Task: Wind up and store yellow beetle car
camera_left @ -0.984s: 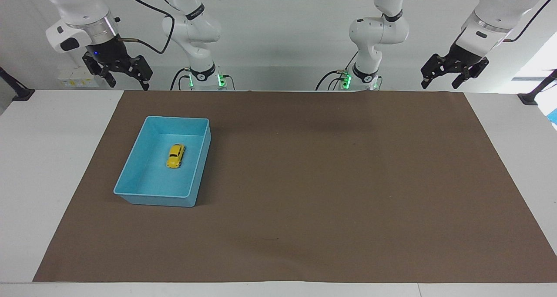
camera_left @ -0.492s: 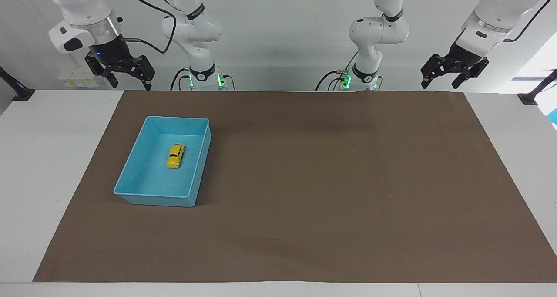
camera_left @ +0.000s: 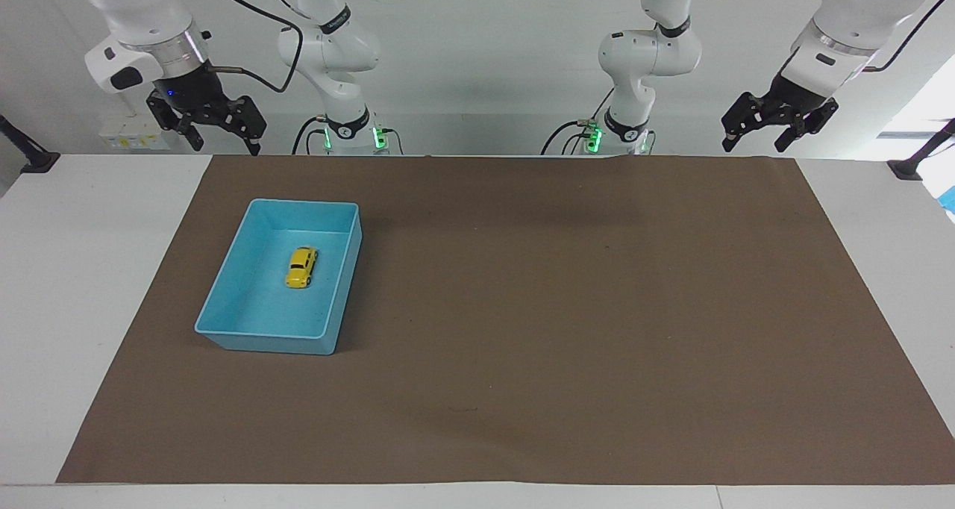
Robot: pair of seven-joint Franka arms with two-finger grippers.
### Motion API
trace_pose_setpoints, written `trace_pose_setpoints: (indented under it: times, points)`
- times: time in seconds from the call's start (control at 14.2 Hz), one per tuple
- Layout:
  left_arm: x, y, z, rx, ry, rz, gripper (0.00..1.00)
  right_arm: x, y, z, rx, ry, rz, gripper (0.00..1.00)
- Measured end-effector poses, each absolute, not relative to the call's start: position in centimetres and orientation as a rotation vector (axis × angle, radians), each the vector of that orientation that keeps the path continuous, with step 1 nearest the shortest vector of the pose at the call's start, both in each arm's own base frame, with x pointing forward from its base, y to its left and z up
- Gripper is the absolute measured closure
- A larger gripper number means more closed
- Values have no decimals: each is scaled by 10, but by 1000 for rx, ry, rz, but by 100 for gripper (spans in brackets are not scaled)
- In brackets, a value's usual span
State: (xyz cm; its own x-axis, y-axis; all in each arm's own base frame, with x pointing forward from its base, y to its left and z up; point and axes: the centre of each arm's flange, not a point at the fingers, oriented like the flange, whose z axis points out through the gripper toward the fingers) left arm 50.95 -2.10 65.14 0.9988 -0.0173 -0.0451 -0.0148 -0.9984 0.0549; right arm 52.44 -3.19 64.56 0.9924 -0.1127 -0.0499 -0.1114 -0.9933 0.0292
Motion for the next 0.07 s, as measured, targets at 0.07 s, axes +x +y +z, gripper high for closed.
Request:
trace_pose_setpoints:
  times: [0.07]
  points:
    - [509,-21,651,3086,-25,-70,0,524,-32,645,3109,-174,-85,0]
